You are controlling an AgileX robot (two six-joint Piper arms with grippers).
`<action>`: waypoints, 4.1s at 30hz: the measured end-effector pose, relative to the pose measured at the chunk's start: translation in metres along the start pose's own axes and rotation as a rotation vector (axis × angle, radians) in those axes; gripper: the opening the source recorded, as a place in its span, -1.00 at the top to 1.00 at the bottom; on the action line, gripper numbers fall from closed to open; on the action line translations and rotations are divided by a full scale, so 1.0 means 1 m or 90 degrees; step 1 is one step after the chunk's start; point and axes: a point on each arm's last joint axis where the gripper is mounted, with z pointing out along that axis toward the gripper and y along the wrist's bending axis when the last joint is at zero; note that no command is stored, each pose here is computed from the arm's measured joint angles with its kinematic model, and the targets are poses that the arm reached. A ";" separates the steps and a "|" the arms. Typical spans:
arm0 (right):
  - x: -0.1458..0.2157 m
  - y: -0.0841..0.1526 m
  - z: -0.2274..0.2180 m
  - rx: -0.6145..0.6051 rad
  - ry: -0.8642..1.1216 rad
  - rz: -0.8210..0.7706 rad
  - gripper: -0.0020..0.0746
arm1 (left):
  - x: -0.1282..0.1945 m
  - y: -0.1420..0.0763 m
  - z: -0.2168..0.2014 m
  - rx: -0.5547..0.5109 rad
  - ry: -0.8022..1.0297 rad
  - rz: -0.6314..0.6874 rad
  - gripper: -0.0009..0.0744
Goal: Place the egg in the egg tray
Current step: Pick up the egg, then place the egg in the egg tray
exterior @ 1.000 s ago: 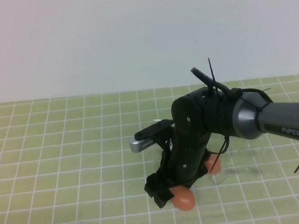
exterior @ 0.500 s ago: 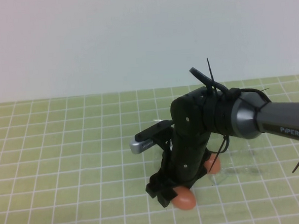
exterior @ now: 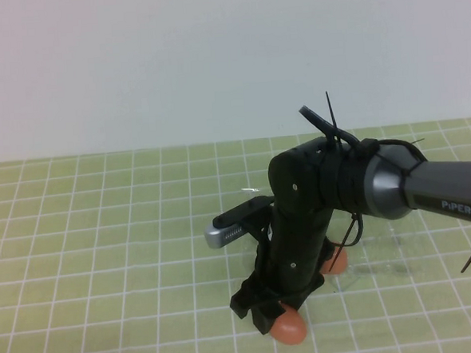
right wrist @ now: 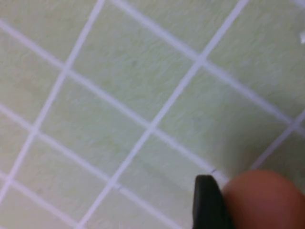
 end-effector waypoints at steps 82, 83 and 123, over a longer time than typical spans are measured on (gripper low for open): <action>0.121 -0.061 0.014 0.245 -0.710 0.241 -0.06 | 0.000 0.000 0.000 0.000 0.000 0.000 0.98; 0.121 -0.061 0.014 0.246 -0.710 0.242 -0.06 | 0.000 0.000 0.000 0.000 0.000 0.000 0.98; 0.120 -0.067 0.021 0.239 -0.697 0.231 -0.13 | 0.000 0.000 0.000 0.000 0.000 0.000 0.98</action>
